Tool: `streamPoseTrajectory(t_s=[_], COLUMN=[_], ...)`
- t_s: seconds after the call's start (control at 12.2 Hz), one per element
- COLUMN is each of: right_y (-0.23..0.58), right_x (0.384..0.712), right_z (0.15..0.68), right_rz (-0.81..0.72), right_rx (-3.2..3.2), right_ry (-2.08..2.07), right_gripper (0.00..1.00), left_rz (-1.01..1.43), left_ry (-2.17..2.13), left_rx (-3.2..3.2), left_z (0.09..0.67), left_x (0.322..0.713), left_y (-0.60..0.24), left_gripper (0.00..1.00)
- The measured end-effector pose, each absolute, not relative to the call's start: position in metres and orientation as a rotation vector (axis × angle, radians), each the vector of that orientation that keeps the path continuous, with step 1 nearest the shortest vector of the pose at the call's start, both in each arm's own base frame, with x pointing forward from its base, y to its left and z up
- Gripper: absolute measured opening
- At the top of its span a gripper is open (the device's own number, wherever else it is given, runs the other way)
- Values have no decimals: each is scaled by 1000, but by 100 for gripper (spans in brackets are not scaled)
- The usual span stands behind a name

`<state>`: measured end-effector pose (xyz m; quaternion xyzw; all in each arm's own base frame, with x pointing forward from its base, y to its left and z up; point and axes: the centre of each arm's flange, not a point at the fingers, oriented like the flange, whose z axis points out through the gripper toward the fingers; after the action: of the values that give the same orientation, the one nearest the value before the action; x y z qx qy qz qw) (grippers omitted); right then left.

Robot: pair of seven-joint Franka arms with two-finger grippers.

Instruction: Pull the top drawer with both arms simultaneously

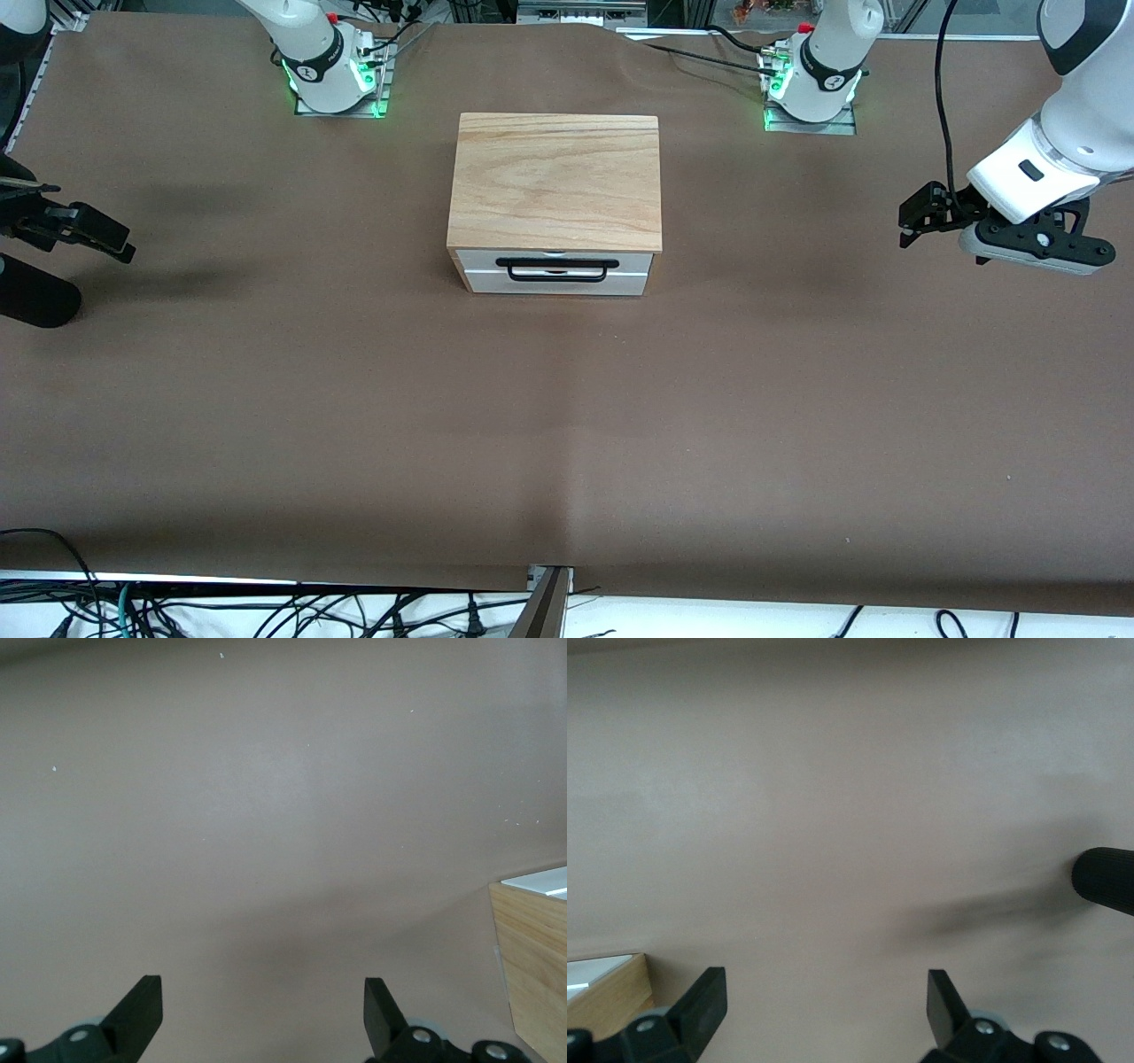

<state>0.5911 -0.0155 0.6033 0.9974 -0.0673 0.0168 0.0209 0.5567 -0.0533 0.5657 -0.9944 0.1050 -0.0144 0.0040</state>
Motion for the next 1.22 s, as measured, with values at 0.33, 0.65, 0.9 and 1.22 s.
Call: streamPoseTrajectory(t_s=[0.33,0.65,0.9,1.22], right_y=[-16,-16,-15,-13], right_x=[591,591,591,591], right_z=[603,603,603,602], right_rz=[52,52,52,47], right_rx=[3092,3092,3097,3098], right_ry=[-210,-210,-210,-205], right_gripper=[100,100,100,100], left_rz=[-42,-22,-8,77], left_ry=[329,329,335,342], left_rx=[-3116,-3116,-3116,-3156], left_z=[566,564,560,539], left_x=[557,555,557,562], left_y=[-53,-53,-53,-59], left_gripper=[100,100,100,100])
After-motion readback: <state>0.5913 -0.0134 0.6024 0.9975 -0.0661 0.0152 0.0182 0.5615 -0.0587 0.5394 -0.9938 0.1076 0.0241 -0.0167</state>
